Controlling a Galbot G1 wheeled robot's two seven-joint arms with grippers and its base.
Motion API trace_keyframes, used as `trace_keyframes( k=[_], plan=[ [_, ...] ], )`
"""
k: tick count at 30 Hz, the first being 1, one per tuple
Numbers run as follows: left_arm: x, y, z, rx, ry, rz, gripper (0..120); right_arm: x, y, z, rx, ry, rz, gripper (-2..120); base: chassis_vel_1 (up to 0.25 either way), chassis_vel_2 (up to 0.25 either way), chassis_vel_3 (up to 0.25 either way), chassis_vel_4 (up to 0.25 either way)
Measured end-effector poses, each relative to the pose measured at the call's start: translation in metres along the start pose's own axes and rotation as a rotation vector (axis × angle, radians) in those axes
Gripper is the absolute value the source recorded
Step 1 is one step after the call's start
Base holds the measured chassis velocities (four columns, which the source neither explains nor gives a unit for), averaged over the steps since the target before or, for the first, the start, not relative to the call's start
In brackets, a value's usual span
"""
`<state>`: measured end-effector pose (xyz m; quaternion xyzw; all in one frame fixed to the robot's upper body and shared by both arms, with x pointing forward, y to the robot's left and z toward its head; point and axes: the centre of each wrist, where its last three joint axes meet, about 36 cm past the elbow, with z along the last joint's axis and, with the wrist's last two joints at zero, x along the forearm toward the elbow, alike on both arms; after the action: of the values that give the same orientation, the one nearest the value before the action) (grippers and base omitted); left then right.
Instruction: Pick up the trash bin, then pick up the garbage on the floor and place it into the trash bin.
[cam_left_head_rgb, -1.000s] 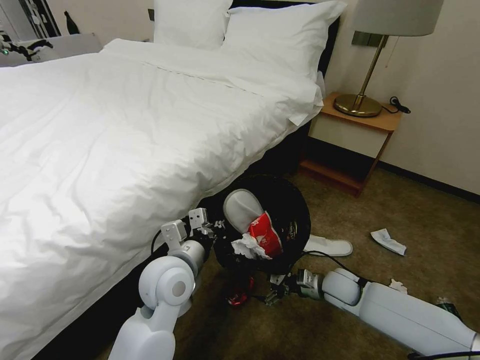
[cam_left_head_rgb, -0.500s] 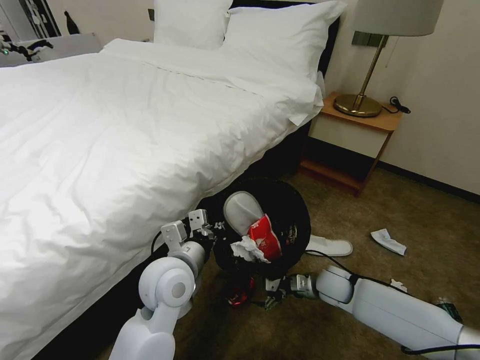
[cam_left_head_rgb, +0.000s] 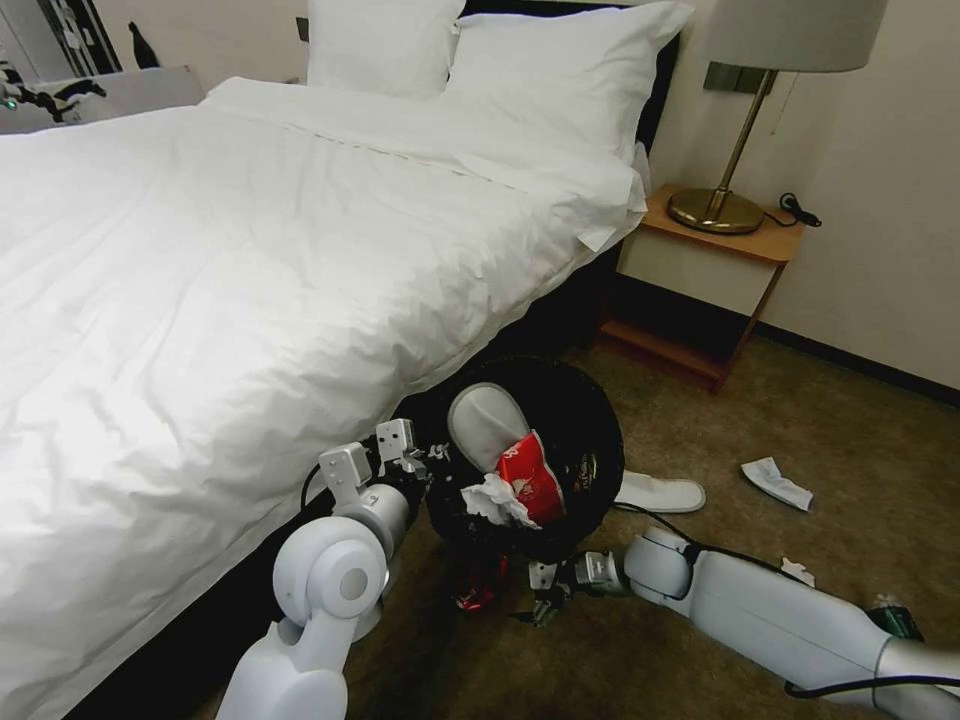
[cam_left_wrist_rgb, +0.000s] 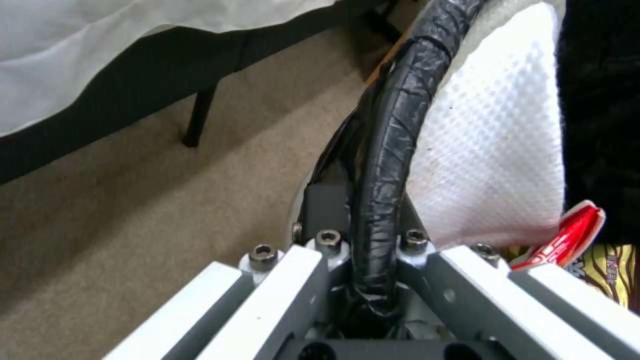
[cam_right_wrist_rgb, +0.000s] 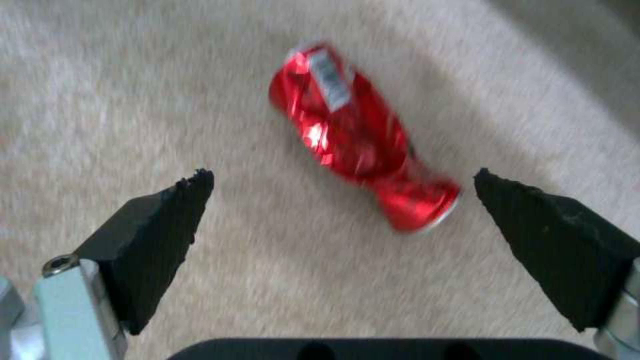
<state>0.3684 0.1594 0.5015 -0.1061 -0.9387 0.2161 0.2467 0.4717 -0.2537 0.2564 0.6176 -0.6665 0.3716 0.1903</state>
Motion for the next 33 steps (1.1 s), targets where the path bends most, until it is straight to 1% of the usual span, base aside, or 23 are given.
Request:
trace_keyframes(
  k=[3, 8, 11, 14, 16, 20, 27, 33],
  plan=[
    [0.002, 0.001, 0.001, 0.000, 0.000, -0.003, 0, 0.002, 0.000, 0.014, -0.006, 0.027, 0.005, 100, 0.000, 0.000, 0.000, 0.000],
    [0.003, 0.001, 0.002, -0.001, 0.001, -0.004, 0, 0.004, -0.003, 0.028, -0.011, 0.055, 0.010, 100, 0.000, 0.000, 0.000, 0.000],
    [0.004, 0.001, 0.003, -0.003, 0.004, -0.004, 0, 0.010, -0.010, 0.046, -0.011, 0.092, 0.020, 100, 0.000, 0.000, 0.000, 0.000],
    [0.004, 0.001, 0.004, -0.004, 0.004, -0.005, 0, 0.012, -0.014, 0.049, -0.010, 0.100, 0.023, 100, 0.000, 0.000, 0.000, 0.000],
    [0.003, 0.002, 0.004, -0.007, 0.004, -0.008, 0, 0.018, -0.023, 0.054, -0.002, 0.114, 0.029, 100, 0.000, 0.000, 0.000, 0.000],
    [0.002, 0.002, 0.004, -0.008, 0.003, -0.008, 0, 0.021, -0.029, 0.054, 0.006, 0.118, 0.030, 100, 0.000, 0.000, 0.000, 0.000],
    [-0.001, 0.003, 0.004, -0.008, 0.006, -0.011, 0, 0.029, -0.048, 0.038, 0.047, 0.108, 0.026, 100, 0.000, 0.000, 0.000, 0.000],
    [-0.001, 0.002, 0.005, -0.009, 0.006, -0.010, 0, 0.029, -0.060, 0.027, 0.047, 0.103, 0.045, 100, 0.000, 0.000, 0.000, 0.000]
  ],
)
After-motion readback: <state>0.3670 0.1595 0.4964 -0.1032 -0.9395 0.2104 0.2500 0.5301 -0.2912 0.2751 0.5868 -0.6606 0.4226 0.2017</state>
